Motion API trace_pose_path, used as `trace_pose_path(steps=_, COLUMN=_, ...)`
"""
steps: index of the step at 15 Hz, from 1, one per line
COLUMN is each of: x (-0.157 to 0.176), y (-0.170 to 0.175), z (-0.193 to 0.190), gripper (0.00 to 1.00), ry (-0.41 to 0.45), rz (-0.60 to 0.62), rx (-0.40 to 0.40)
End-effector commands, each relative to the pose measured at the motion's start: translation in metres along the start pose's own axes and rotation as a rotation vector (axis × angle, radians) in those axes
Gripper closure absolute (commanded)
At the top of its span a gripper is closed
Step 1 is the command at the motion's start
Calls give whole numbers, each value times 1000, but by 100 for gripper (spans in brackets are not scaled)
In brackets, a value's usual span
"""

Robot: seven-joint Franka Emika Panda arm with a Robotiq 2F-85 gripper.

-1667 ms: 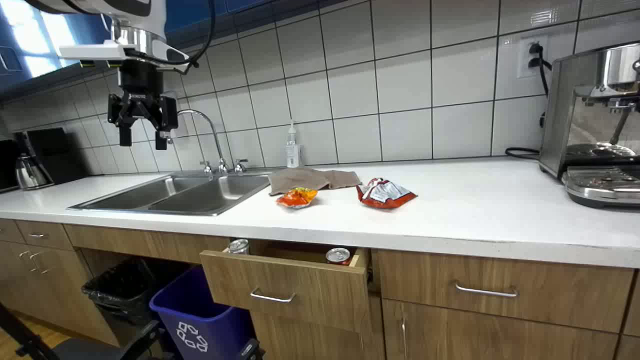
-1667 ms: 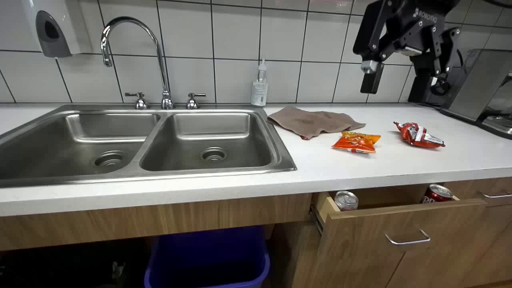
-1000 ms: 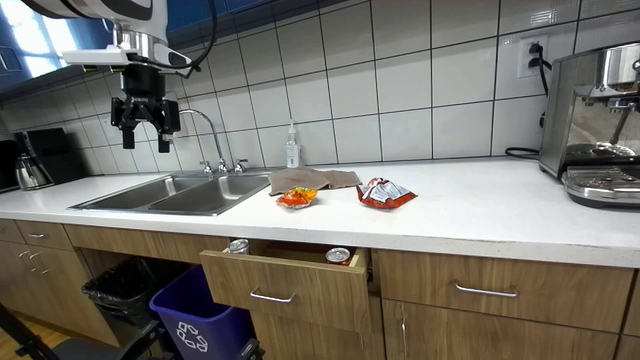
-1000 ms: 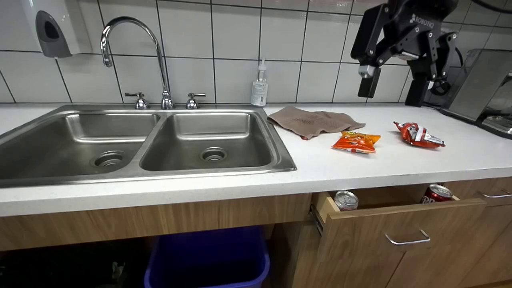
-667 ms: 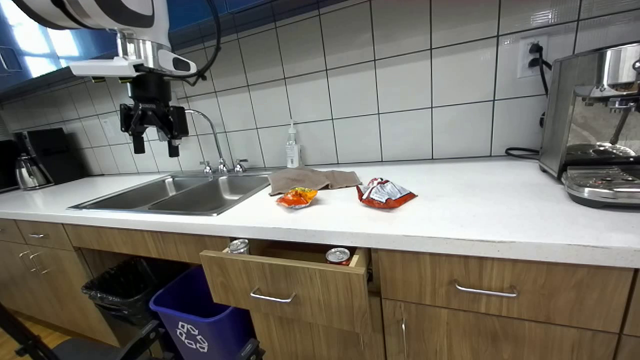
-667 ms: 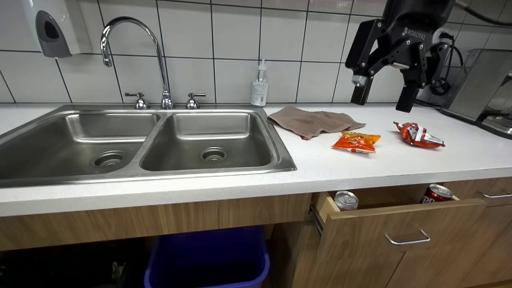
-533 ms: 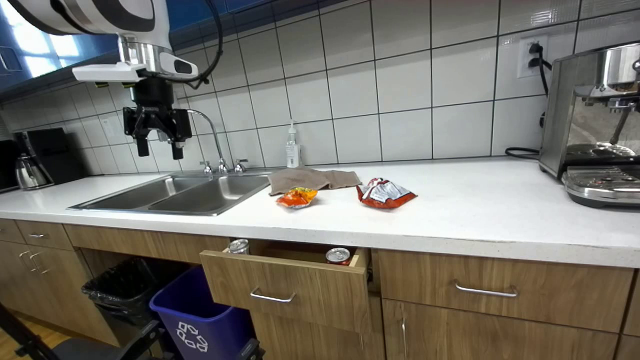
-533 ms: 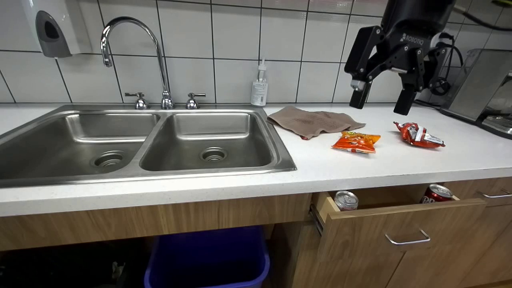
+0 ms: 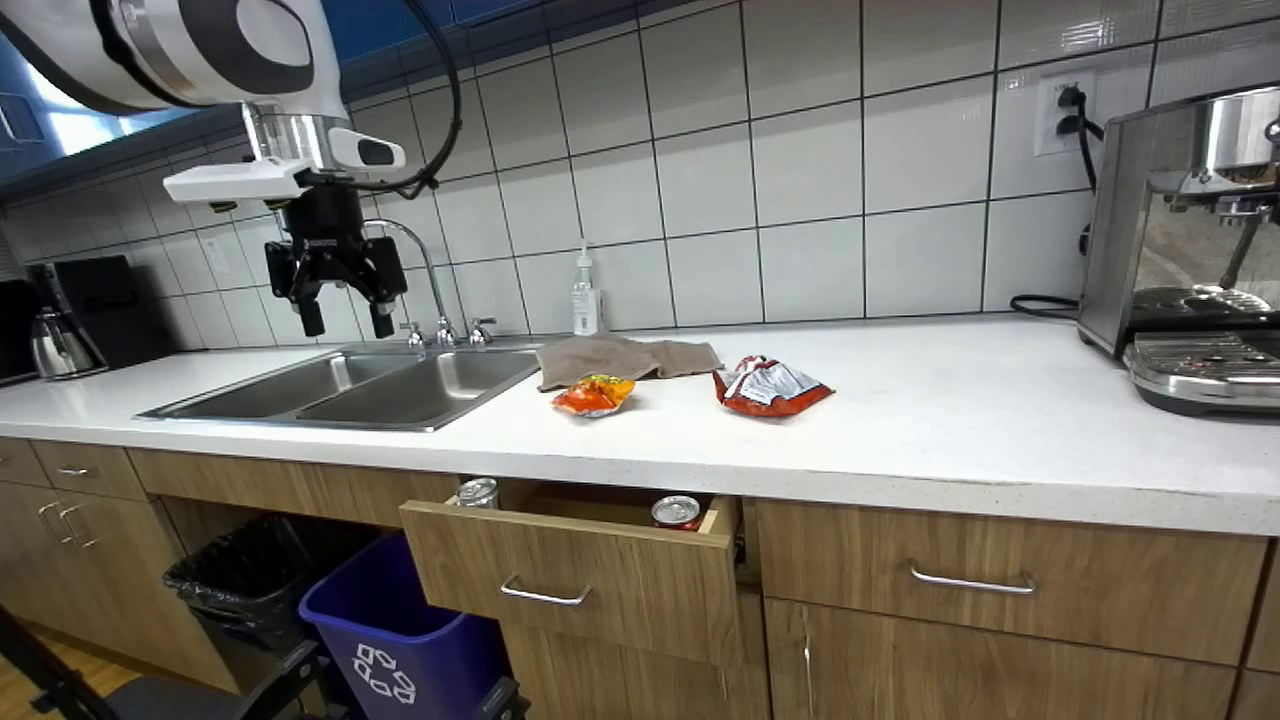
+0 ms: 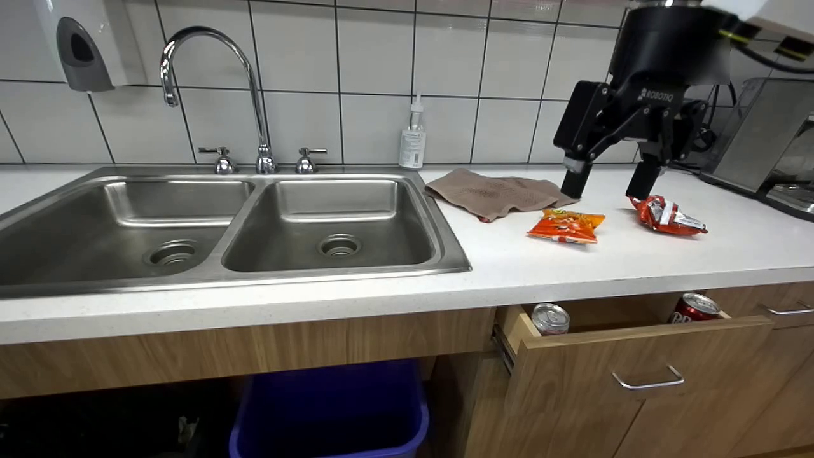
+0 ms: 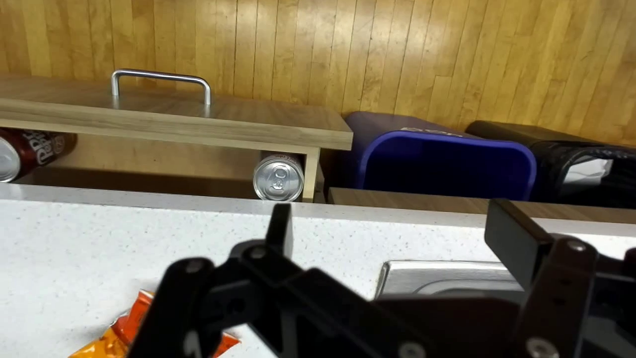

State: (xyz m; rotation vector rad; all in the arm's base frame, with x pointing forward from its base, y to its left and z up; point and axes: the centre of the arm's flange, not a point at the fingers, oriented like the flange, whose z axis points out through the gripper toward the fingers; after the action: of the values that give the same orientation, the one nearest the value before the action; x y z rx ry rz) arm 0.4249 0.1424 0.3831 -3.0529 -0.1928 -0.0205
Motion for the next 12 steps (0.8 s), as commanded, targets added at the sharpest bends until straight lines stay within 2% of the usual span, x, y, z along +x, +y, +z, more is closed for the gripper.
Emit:
trace_pose_path(steps=1, x=-14, y=9, z=7, gripper=0, ry=49, rz=4, rx=-48)
trace_pose_path(steps=12, x=-33, y=53, z=43, gripper=0, ry=99, rz=69, rx=-80)
